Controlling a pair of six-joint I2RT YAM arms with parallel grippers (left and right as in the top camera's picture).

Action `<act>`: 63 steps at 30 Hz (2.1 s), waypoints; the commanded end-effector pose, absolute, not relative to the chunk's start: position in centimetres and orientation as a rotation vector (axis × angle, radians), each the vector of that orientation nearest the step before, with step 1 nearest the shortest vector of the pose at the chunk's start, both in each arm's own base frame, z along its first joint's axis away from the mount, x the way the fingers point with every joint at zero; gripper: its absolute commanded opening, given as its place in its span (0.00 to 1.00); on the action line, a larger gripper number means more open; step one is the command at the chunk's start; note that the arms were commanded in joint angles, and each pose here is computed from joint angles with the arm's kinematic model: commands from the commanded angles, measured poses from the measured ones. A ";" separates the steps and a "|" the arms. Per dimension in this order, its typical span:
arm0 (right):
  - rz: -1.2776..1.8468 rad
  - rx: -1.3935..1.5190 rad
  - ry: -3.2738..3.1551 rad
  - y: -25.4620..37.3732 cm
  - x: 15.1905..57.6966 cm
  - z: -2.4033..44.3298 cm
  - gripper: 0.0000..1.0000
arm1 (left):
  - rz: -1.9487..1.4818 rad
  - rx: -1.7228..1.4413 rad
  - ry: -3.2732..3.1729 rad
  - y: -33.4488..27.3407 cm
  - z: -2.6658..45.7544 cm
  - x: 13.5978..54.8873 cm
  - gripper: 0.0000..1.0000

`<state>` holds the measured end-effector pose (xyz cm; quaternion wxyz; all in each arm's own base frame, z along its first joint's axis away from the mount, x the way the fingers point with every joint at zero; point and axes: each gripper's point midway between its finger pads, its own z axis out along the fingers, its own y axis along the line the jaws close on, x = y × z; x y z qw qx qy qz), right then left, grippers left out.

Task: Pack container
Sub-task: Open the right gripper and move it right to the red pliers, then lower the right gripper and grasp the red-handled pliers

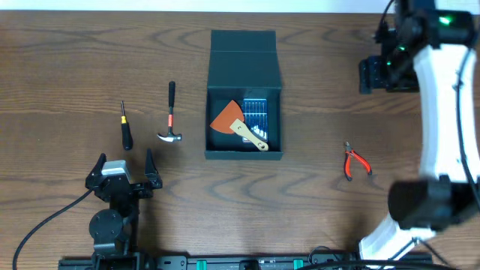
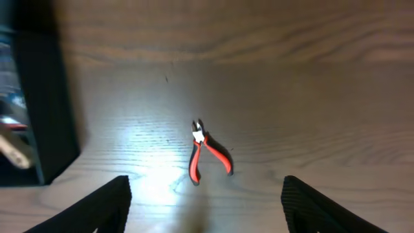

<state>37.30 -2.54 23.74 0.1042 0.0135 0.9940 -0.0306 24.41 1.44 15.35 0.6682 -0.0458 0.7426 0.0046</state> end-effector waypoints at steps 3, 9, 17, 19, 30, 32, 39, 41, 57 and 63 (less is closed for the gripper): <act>-0.090 0.011 2.686 -2.4 33.0 32.1 0.81 | 0.029 -0.094 1.723 1.5 13.7 24.3 0.98; -0.026 -0.016 2.760 -1.8 29.2 31.3 0.85 | 0.029 -0.094 1.723 1.5 13.7 24.3 0.98; 0.063 0.030 3.026 -0.9 26.0 19.9 0.85 | 0.029 -0.094 1.723 1.5 13.7 24.3 0.99; 0.128 0.028 3.053 -0.2 25.2 17.3 0.84 | 0.029 -0.094 1.723 1.5 13.7 24.3 0.99; 0.150 0.122 3.034 0.2 24.0 9.1 0.85 | 0.029 -0.094 1.723 1.5 13.7 24.3 0.99; 0.110 0.125 3.031 -0.3 23.8 7.9 0.85 | 0.029 -0.094 1.723 1.5 13.7 24.3 0.99; 0.031 0.143 3.026 -1.1 23.1 4.4 0.89 | 0.029 -0.094 1.723 1.5 13.7 24.3 0.99; 0.019 0.185 3.016 -1.3 23.0 3.8 0.95 | 0.029 -0.094 1.723 1.5 13.7 24.3 0.99; 0.029 0.193 2.963 -1.2 24.4 3.1 0.89 | 0.029 -0.094 1.723 1.5 13.7 24.3 0.98; 0.046 0.206 2.989 -1.1 24.7 1.8 0.88 | 0.029 -0.094 1.723 1.5 13.7 24.3 0.98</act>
